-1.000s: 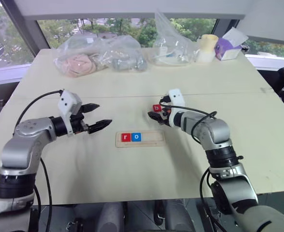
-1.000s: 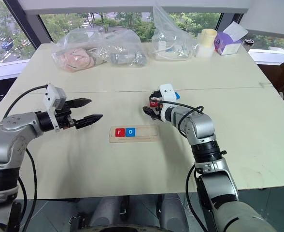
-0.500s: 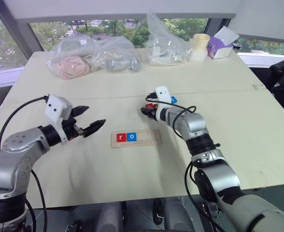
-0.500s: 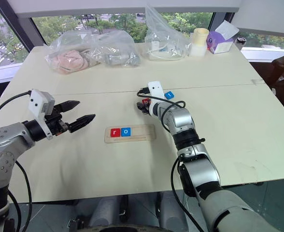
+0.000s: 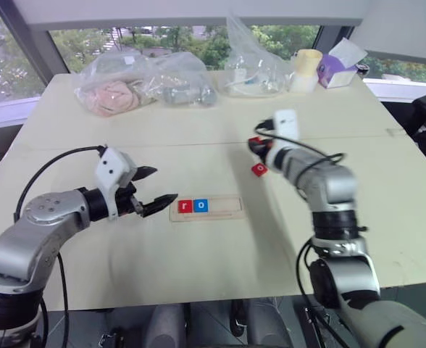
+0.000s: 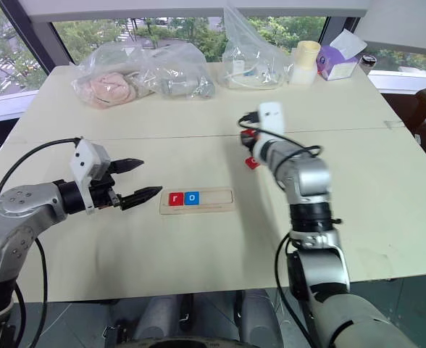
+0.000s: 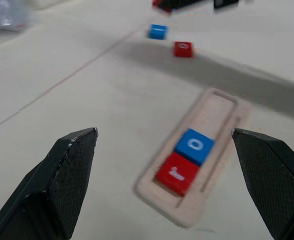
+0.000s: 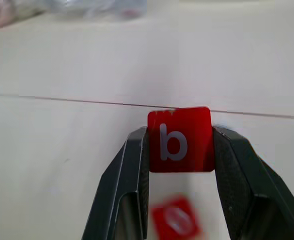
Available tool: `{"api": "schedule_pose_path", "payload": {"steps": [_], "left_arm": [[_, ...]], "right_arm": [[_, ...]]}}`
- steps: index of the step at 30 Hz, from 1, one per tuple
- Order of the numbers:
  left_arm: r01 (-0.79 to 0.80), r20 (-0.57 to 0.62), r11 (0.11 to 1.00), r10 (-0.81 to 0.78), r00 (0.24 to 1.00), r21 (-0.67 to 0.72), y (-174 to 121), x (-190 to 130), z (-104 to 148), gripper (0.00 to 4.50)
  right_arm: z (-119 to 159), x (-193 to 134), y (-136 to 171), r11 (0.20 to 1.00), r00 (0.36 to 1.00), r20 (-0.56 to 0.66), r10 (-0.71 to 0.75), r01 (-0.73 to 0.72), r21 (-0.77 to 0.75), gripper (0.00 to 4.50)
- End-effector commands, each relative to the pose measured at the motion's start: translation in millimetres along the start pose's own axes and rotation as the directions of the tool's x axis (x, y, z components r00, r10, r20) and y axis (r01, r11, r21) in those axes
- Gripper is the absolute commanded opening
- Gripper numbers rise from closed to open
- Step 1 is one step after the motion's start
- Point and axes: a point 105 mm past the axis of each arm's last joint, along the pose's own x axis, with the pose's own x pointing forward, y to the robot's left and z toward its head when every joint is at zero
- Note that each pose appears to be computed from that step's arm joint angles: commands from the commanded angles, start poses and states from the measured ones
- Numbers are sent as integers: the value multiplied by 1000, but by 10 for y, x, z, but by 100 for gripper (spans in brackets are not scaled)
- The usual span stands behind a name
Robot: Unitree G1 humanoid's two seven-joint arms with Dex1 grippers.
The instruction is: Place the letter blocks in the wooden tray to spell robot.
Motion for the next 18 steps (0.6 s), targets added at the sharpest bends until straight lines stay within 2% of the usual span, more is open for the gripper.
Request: {"api": "schedule_pose_path", "payload": {"steps": [1, 4, 7, 14, 18], "left_arm": [[151, -24, 987, -149, 988, 58, -233, 48, 87, 450], [215, -35, 974, -213, 977, 72, -308, 108, 92, 450], [241, -36, 968, -239, 970, 69, -318, 162, 76, 450], [259, -53, 963, -256, 965, 69, -285, 182, 18, 450], [251, -65, 965, -247, 967, 71, -252, 169, -25, 450]], "right_arm": [[-218, -351, -65, 997, 996, -65, -68, 71, 41, 117], [-484, -545, -75, 991, 985, -136, -110, 119, 63, 117], [-722, -597, -19, 984, 971, -203, -122, 146, 106, 117], [-967, -604, 274, 969, 956, -274, -108, 163, 187, 117], [-977, -577, 278, 964, 956, -280, -89, 153, 216, 312]]}}
